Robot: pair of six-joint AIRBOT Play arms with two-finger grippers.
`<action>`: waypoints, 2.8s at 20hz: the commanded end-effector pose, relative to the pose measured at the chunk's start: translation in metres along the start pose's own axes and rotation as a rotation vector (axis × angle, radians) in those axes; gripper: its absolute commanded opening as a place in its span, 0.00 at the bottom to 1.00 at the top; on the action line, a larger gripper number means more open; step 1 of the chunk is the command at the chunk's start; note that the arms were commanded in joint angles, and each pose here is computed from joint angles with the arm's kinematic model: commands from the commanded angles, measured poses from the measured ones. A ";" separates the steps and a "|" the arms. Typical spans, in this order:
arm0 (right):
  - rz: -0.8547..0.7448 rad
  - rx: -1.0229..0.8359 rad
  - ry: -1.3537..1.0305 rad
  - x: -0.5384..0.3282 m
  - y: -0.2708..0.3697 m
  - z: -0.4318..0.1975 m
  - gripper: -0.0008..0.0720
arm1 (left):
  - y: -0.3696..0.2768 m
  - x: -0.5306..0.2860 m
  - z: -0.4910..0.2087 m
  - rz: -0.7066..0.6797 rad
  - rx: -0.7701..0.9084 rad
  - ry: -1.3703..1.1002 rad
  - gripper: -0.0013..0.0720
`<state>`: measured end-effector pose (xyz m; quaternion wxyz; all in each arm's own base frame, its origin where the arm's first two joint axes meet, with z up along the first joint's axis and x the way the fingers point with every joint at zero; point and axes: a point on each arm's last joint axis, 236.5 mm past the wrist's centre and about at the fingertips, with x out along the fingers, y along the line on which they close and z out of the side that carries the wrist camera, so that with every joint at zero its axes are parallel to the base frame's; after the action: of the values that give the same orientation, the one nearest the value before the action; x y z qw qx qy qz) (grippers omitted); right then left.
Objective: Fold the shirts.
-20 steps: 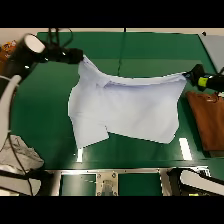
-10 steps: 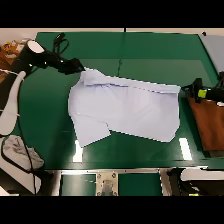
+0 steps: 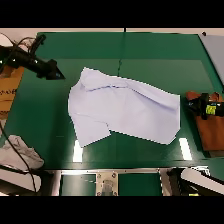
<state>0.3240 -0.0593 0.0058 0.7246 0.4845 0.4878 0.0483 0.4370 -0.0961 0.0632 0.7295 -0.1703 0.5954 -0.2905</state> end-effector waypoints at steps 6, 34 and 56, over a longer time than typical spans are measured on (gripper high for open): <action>-0.061 0.045 0.112 -0.020 0.007 -0.059 0.03 | 0.061 0.081 -0.105 0.042 -0.186 0.103 0.05; -0.472 0.347 0.152 -0.016 -0.109 -0.172 0.73 | 0.074 0.100 -0.129 -0.023 -0.235 0.182 0.05; -0.129 0.161 -0.058 -0.005 -0.027 -0.066 0.03 | 0.028 0.038 -0.094 0.026 -0.121 -0.024 0.05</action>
<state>0.2297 -0.0231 -0.0683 0.6515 0.5251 0.5396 -0.0927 0.3496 -0.0886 -0.0461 0.6869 -0.2188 0.6489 -0.2434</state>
